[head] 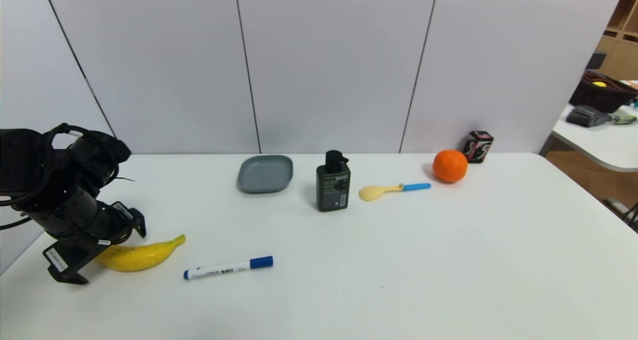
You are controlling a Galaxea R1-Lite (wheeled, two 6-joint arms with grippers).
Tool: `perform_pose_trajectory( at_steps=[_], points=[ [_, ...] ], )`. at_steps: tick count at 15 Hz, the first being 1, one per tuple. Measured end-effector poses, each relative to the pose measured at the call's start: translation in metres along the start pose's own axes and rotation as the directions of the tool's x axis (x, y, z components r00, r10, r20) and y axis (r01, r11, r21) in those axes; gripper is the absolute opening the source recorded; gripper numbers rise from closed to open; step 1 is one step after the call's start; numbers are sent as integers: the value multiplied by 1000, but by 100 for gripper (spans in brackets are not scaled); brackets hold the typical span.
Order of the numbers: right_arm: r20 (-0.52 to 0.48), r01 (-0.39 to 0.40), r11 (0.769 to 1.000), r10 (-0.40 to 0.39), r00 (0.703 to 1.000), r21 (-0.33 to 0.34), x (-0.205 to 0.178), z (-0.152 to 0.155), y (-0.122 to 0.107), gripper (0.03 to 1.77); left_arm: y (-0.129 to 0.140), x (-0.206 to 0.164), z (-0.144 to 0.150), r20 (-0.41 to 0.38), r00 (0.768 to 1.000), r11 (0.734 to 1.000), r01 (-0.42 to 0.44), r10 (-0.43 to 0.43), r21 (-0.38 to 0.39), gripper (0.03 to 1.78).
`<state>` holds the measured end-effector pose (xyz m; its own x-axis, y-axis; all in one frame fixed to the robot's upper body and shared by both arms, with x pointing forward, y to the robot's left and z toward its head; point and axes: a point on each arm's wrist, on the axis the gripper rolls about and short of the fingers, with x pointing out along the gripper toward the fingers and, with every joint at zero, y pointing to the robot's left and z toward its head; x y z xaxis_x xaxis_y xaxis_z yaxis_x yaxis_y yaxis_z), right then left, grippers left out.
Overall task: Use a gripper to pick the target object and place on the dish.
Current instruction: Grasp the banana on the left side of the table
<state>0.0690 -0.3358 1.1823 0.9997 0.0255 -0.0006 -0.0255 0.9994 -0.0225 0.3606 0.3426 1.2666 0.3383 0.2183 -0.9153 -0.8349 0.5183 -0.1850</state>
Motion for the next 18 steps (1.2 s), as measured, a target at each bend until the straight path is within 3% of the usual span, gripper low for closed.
perform_pose_trajectory(
  at_steps=[7, 12, 14, 15, 18],
  points=[
    [0, -1, 1000, 1, 1000, 0, 0, 0, 0, 171, -1, 1, 4, 0, 1000, 1000, 1, -1, -2, 169],
    [0, 0, 1000, 0, 1000, 0, 0, 0, 0, 171, 0, 4, 8, -4, 1000, 1000, -14, 14, 8, 98],
    [0, 0, 1000, 0, 1000, 0, 0, 0, 0, 171, 0, 4, 8, -4, 1000, 1000, -16, 16, 8, 79],
    [1, 0, 1000, 0, 1000, 0, 0, 0, 0, 171, 0, 5, 8, -4, 1000, 1000, -16, 16, 8, 54],
    [0, 0, 1000, 0, 1000, 0, 0, 0, 0, 171, -1, 6, 8, -6, 1000, 1000, -19, 19, 11, 47]
  ],
)
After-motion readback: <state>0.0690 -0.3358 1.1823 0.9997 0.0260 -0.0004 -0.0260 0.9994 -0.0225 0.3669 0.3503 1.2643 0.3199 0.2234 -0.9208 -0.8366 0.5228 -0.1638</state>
